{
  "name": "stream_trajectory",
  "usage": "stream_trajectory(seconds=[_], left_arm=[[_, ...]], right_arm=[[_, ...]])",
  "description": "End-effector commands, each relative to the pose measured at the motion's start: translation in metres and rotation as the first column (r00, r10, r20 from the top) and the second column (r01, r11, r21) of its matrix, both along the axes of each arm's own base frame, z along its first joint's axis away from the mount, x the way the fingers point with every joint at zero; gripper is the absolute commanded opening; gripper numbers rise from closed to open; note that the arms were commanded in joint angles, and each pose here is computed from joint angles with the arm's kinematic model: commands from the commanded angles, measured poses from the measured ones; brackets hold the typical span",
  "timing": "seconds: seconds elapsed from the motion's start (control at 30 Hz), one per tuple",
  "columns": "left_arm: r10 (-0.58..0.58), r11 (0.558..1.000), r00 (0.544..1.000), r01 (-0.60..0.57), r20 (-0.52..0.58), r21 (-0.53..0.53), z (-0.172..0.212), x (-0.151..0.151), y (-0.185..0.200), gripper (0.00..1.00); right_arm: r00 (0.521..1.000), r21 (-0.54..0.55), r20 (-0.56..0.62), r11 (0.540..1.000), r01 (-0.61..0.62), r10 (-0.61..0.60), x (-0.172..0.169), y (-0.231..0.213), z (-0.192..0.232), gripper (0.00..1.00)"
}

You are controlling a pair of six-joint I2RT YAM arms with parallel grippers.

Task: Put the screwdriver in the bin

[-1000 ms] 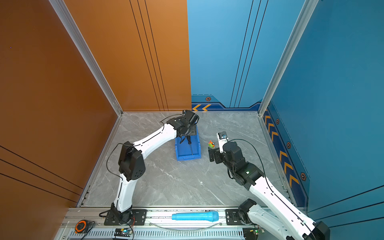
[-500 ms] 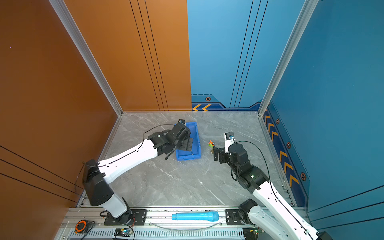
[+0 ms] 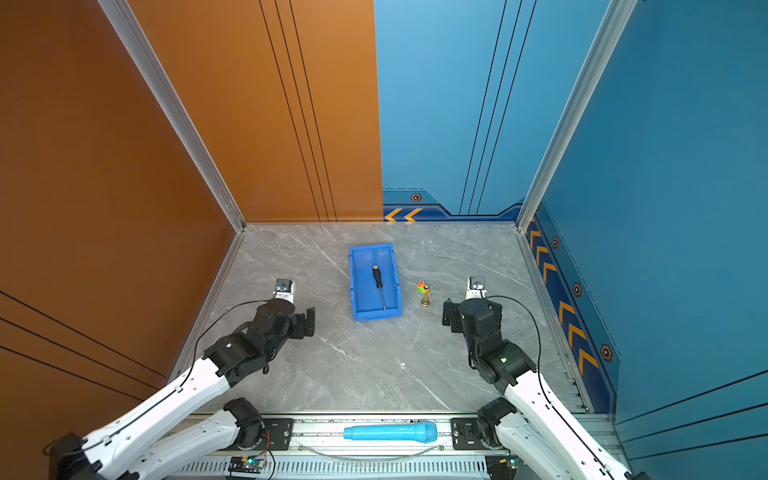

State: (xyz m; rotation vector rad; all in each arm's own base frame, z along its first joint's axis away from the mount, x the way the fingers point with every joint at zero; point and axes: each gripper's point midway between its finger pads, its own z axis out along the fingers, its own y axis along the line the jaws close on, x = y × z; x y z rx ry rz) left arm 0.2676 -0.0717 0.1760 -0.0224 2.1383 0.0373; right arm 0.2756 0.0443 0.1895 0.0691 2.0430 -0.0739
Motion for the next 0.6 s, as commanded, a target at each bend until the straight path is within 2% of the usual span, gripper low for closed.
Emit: stream_trajectory(seconds=[0.0,0.2,0.3,0.43,0.57], left_arm=[[0.129,0.992,0.988,-0.130,0.082,0.003,-0.003,-0.003,0.043,0.98],[0.232,0.972,0.935,-0.231,0.268,-0.038,-0.005,-0.002,0.084,0.98],[0.277,0.959,0.928,-0.281,0.249,-0.020,-0.013,0.001,0.100,0.98],[0.262,0.961,0.950,-0.272,0.171,0.037,-0.030,0.013,0.106,0.98],[0.267,0.960,0.948,-0.278,0.171,0.041,-0.040,0.026,0.110,0.98]], right_arm=[[0.997,-0.049,0.082,0.999,0.017,-0.013,0.008,-0.011,-0.004,1.00],[0.995,-0.022,0.077,0.998,0.058,-0.056,0.029,-0.032,-0.034,1.00],[0.997,-0.040,0.049,0.997,0.068,-0.066,0.043,-0.040,-0.047,1.00],[0.997,-0.046,0.049,0.997,0.060,-0.058,0.060,-0.045,-0.054,1.00],[0.998,-0.053,0.032,0.997,0.064,-0.063,0.070,-0.049,-0.063,1.00]])
